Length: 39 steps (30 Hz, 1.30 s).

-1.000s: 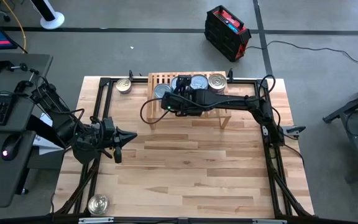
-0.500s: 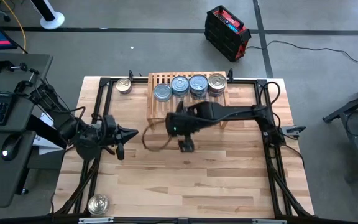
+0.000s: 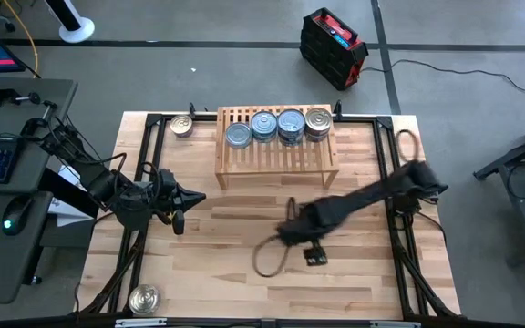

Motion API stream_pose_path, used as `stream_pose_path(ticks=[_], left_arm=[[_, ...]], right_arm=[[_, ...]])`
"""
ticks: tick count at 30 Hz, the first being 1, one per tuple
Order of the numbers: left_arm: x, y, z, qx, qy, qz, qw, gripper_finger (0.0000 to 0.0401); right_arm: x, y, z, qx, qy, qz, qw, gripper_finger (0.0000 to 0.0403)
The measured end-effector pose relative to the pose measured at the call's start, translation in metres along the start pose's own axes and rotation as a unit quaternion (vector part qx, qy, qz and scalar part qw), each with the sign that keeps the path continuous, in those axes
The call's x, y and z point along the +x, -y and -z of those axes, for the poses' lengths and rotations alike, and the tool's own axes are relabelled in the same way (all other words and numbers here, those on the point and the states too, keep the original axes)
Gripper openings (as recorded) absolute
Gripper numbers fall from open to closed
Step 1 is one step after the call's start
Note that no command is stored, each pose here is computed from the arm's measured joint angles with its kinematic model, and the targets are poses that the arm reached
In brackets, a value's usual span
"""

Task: Stack canned seafood by type on shelf
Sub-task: Stack the pink tuna can on the pink tuna cans on the shelf

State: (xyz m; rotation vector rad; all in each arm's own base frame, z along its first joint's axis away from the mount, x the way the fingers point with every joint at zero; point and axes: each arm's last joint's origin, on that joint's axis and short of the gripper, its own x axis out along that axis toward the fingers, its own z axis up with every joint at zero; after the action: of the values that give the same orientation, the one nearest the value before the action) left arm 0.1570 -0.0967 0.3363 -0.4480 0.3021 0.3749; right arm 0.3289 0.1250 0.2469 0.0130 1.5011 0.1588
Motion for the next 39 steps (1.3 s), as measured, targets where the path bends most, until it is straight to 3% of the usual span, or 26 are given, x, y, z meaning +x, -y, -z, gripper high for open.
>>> stream_pose_path(ticks=[3,5,7,10,13,15,19,22,25,28,29,33,36,39], left_arm=[[0.000,0.000,0.000,0.006,0.000,0.000,1.000,0.0001],[0.001,0.000,-0.001,0.012,0.001,-0.002,1.000,0.0001],[0.002,-0.001,-0.002,0.014,0.003,-0.007,1.000,0.0001],[0.005,-0.003,-0.003,0.007,0.006,-0.015,1.000,0.0001],[0.006,-0.004,-0.004,-0.010,0.000,-0.012,1.000,0.0001],[0.006,-0.003,-0.003,-0.016,-0.028,0.011,0.999,0.0001],[0.015,0.009,0.013,-0.009,-0.145,0.075,0.987,0.0001],[0.026,0.026,0.042,0.004,-0.258,0.104,0.960,0.0001],[0.034,0.043,0.080,0.019,-0.394,0.115,0.912,0.0000],[0.033,0.051,0.123,0.027,-0.530,0.076,0.844,0.0000],[0.031,0.053,0.134,0.028,-0.561,0.059,0.825,0.0000],[0.019,0.055,0.171,0.035,-0.643,-0.004,0.765,0.0000],[0.013,0.056,0.184,0.031,-0.686,-0.028,0.727,0.0000],[0.010,0.056,0.188,0.019,-0.700,-0.049,0.712,0.0000]], right_arm=[[0.002,-0.013,0.031,0.096,0.042,-0.026,0.994,0.0328],[0.003,-0.023,0.044,0.168,0.086,-0.063,0.980,0.0328],[0.002,-0.034,0.049,0.235,0.147,-0.116,0.954,0.0328],[-0.001,-0.047,0.045,0.296,0.270,-0.180,0.898,0.0328],[-0.002,-0.054,0.035,0.291,0.389,-0.199,0.851,0.0328],[-0.004,-0.052,0.026,0.276,0.441,-0.196,0.831,0.0328],[-0.005,-0.039,0.010,0.235,0.463,-0.148,0.842,0.0316],[-0.009,-0.027,0.003,0.213,0.454,-0.114,0.858,0.0266],[-0.005,-0.014,0.002,0.206,0.421,-0.080,0.880,0.0169],[-0.001,-0.005,0.004,0.190,0.391,-0.059,0.899,0.0041],[0.000,-0.003,0.005,0.181,0.383,-0.056,0.904,0.0022],[0.008,0.002,0.009,0.179,0.352,-0.051,0.917,0.0019],[0.013,0.004,0.012,0.161,0.336,-0.050,0.927,0.0004],[0.018,0.005,0.015,0.154,0.326,-0.047,0.932,0.0008]])
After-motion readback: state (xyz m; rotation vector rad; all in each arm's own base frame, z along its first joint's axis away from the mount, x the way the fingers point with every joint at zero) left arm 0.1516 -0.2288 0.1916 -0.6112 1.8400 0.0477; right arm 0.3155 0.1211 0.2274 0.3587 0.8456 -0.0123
